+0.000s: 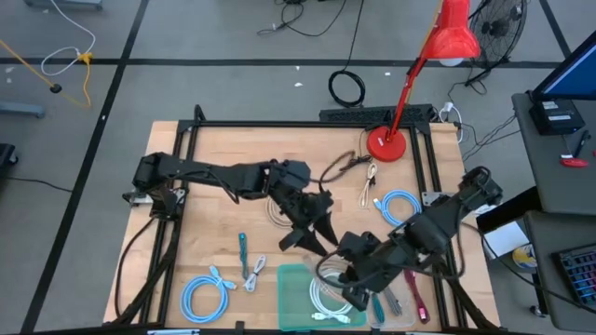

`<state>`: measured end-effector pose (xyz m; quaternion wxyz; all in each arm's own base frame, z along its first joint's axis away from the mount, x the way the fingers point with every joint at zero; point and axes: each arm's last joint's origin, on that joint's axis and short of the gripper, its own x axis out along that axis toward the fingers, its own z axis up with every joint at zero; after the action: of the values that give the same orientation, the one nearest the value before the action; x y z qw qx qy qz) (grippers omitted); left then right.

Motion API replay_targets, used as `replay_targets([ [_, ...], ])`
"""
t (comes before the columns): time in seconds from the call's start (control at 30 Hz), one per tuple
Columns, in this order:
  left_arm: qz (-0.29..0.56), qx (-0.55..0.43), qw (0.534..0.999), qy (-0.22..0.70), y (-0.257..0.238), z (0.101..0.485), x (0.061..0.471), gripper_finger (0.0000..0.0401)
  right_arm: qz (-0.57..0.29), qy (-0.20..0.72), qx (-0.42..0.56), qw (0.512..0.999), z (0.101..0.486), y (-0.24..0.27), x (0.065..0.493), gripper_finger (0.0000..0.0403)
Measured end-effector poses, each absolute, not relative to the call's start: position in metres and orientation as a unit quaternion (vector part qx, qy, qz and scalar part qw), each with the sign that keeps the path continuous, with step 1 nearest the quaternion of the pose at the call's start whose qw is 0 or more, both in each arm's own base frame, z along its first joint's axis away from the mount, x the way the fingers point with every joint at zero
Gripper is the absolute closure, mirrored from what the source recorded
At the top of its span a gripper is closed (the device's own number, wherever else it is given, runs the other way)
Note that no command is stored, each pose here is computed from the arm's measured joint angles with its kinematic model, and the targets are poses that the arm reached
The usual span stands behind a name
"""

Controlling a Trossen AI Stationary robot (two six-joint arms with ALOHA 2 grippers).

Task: Pick & Place USB Port
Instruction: Put the left brown hdmi cable into the green bin

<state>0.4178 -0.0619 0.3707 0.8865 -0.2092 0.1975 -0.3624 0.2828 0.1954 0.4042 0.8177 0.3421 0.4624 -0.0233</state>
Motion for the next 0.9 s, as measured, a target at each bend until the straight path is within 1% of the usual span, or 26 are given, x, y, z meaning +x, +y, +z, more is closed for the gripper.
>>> replay_targets([
  [0.2, -0.383, -0.227, 0.864, 0.233, -0.076, 0.358, 0.421, 0.0169, -0.021, 0.473, 0.339, 0.813, 0.400, 0.196, 0.287, 0.0386],
  [0.53, -0.369, -0.217, 0.872, 0.237, -0.091, 0.357, 0.418, 0.0169, -0.043, 0.468, 0.337, 0.816, 0.398, 0.188, 0.292, 0.0386],
  [0.9, -0.350, -0.215, 0.877, 0.249, -0.091, 0.354, 0.418, 0.0169, -0.055, 0.463, 0.336, 0.818, 0.397, 0.179, 0.299, 0.0386],
])
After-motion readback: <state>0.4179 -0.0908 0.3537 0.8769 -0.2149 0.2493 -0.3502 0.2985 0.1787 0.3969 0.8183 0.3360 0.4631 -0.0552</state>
